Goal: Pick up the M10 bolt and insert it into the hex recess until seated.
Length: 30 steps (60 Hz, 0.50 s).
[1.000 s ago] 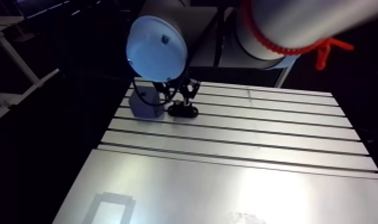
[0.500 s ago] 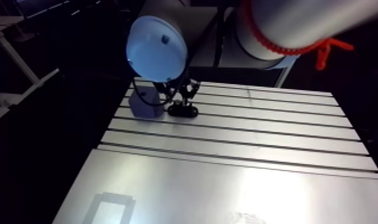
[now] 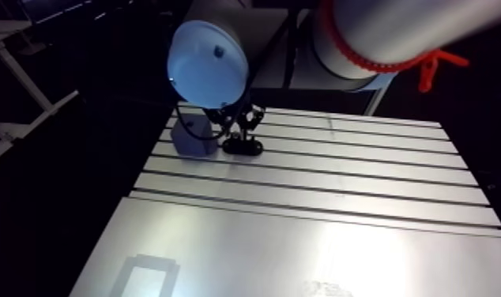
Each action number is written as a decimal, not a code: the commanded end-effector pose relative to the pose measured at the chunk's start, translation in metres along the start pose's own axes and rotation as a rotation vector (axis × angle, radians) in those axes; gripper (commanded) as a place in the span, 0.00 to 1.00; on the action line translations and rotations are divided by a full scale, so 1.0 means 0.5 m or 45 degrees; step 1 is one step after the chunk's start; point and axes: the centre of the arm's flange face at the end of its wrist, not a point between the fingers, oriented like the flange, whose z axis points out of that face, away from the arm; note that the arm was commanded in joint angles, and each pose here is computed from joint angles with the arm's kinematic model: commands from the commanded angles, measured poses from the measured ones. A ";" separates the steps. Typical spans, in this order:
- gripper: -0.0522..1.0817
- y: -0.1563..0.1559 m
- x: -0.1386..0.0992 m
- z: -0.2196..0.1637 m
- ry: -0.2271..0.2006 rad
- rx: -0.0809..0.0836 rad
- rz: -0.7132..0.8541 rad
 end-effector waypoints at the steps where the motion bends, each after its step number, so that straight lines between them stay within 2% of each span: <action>1: 0.54 0.000 0.000 0.002 -0.002 0.000 0.000; 30: 0.59 0.001 0.004 0.004 -0.002 -0.001 0.000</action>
